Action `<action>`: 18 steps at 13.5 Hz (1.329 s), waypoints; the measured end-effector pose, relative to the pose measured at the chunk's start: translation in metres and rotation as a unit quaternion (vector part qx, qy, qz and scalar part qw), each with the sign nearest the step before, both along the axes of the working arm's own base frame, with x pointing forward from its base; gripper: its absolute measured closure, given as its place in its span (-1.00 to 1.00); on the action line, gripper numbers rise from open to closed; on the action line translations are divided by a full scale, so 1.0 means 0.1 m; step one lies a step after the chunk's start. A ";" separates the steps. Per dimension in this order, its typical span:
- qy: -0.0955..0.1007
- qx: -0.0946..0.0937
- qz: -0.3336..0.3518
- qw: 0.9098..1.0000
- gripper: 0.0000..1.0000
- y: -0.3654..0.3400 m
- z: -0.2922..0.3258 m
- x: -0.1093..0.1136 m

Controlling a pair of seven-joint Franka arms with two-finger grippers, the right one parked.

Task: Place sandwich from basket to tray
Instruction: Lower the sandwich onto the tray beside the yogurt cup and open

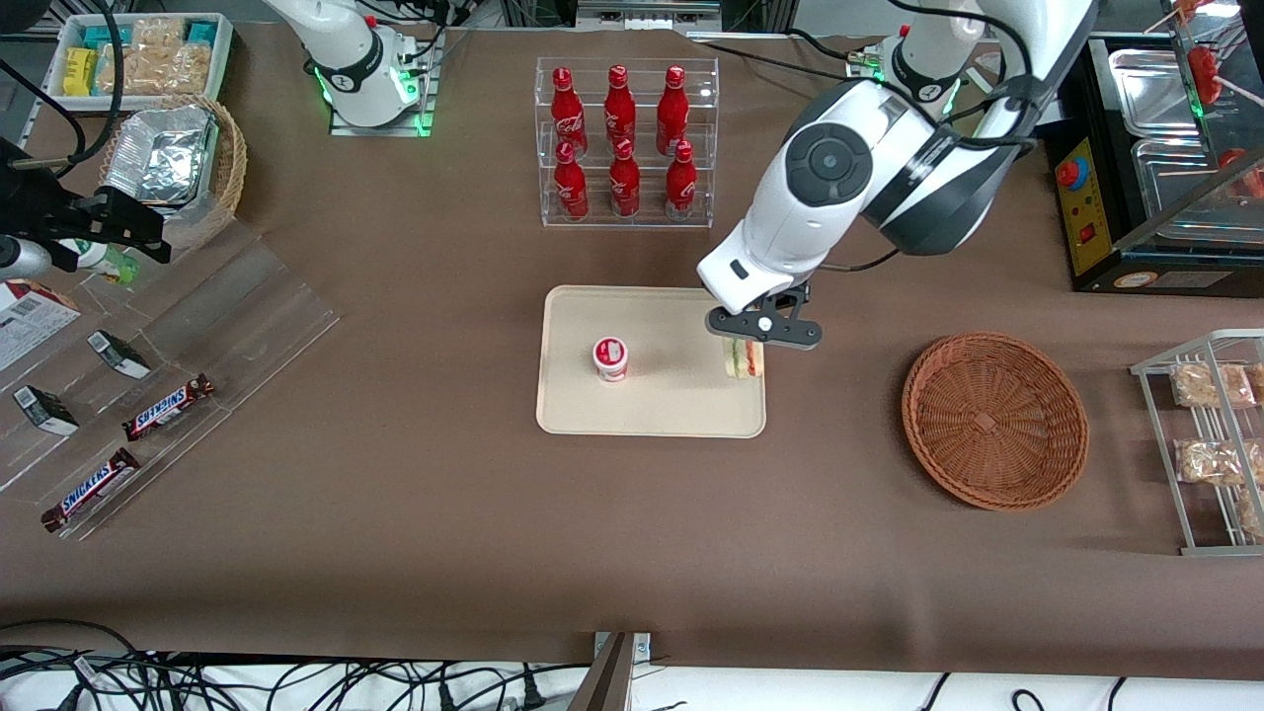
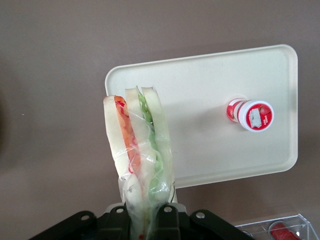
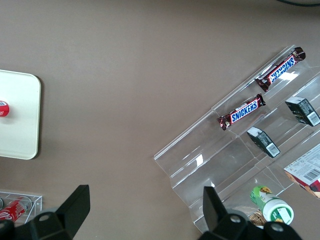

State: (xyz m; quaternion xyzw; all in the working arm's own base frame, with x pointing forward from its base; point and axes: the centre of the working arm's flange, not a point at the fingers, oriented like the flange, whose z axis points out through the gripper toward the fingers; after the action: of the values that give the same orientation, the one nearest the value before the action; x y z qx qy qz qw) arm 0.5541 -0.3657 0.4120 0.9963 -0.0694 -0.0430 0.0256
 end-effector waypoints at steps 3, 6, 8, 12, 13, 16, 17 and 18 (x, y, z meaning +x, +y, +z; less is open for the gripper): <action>0.011 0.004 -0.014 1.000 0.66 -0.11 -0.32 -0.01; -0.009 0.002 -0.013 1.000 0.66 -0.21 -0.69 -0.05; -0.015 0.013 -0.014 1.000 0.66 -0.25 -0.96 -0.13; -0.010 0.031 -0.020 0.999 0.66 -0.29 -1.43 -0.18; -0.011 0.035 -0.018 0.999 0.66 -0.30 -1.53 -0.19; -0.006 0.040 -0.019 0.999 0.66 -0.34 -1.75 -0.24; -0.008 0.042 -0.023 0.999 0.66 -0.35 -1.81 -0.24; -0.010 0.045 -0.026 0.999 0.66 -0.35 -1.85 -0.25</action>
State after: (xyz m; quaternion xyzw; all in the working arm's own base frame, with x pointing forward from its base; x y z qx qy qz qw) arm 0.5293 -0.4009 0.2271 0.9947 -0.0937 -0.0369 -0.0213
